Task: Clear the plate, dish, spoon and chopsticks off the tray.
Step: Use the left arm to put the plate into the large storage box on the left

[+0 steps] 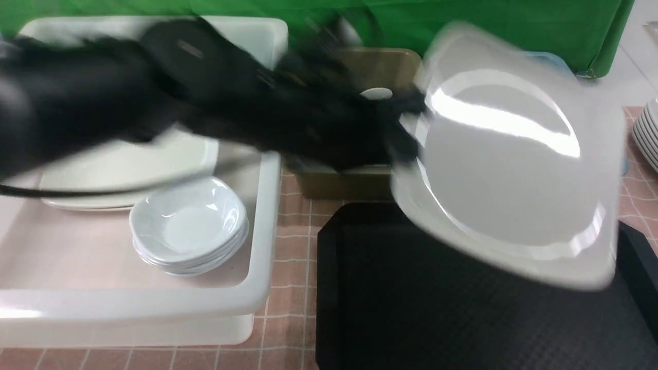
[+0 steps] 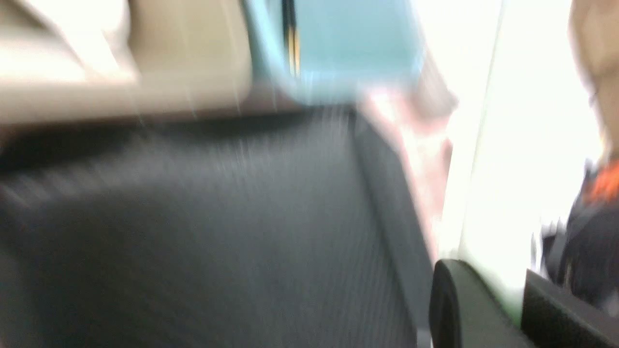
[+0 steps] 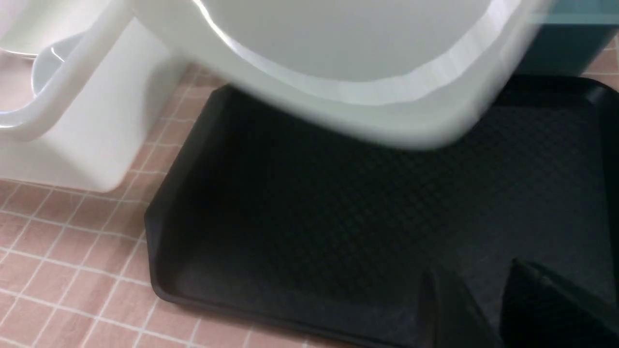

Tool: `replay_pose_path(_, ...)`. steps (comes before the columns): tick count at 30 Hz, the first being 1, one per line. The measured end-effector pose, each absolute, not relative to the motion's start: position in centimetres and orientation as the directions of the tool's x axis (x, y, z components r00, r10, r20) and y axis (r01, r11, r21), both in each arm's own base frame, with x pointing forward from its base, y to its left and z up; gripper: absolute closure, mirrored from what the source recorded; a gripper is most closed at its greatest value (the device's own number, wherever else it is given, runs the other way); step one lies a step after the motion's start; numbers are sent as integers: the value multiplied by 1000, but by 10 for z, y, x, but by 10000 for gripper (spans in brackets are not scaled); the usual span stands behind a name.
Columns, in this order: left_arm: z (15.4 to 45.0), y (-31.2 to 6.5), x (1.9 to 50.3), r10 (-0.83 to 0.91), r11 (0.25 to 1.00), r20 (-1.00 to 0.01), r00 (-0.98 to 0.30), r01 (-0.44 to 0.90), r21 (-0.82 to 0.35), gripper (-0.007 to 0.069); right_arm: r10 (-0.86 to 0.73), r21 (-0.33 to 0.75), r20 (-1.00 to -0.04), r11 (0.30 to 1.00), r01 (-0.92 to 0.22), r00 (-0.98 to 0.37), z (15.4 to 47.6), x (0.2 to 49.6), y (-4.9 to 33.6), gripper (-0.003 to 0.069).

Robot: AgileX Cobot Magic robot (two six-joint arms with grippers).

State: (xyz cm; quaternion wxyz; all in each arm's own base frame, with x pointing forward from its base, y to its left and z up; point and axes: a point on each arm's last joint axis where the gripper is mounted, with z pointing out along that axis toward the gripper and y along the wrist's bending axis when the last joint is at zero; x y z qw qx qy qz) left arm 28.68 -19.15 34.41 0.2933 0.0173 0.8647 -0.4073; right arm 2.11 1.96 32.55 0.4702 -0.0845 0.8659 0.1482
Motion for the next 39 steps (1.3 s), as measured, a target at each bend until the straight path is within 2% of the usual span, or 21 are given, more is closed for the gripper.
replay_pose_path(3,379,-136,284,-300,703,-600,-741,254,-664,606,-8,176,-839,942,-286,-544,325,21,20,419)
replay_pose_path(6,394,-63,285,-379,794,-658,-651,137,-592,609,-8,176,-839,942,-286,-544,325,21,20,419)
replay_pose_path(8,391,-22,287,-414,838,-668,-619,27,-544,609,-8,176,-839,942,-286,-544,325,21,20,419)
replay_pose_path(9,390,-13,288,-425,844,-668,-611,0,-536,609,-8,176,-839,942,-286,-544,325,21,20,419)
replay_pose_path(11,375,38,296,-503,840,-634,-587,-158,-519,605,-8,176,-839,942,-286,-544,325,21,20,419)
replay_pose_path(14,352,91,306,-562,815,-609,-560,-248,-524,604,-8,176,-839,942,-286,-544,325,21,20,419)
replay_pose_path(15,350,91,308,-569,809,-603,-559,-249,-532,604,-8,176,-839,942,-286,-544,325,21,20,419)
replay_pose_path(16,341,109,313,-589,795,-600,-542,-256,-549,604,-8,176,-839,942,-286,-544,325,21,20,419)
replay_pose_path(22,309,134,333,-608,787,-599,-521,-294,-543,605,-8,176,-839,942,-286,-544,325,21,20,419)
replay_pose_path(28,264,143,352,-561,814,-563,-607,-279,-510,605,-9,176,-837,942,-286,-547,325,21,20,419)
replay_pose_path(31,246,144,358,-578,794,-514,-634,-292,-533,607,-10,175,-837,942,-286,-546,325,21,19,419)
replay_pose_path(39,224,142,364,-573,777,-444,-688,-285,-561,602,-10,175,-837,942,-286,-546,325,21,19,419)
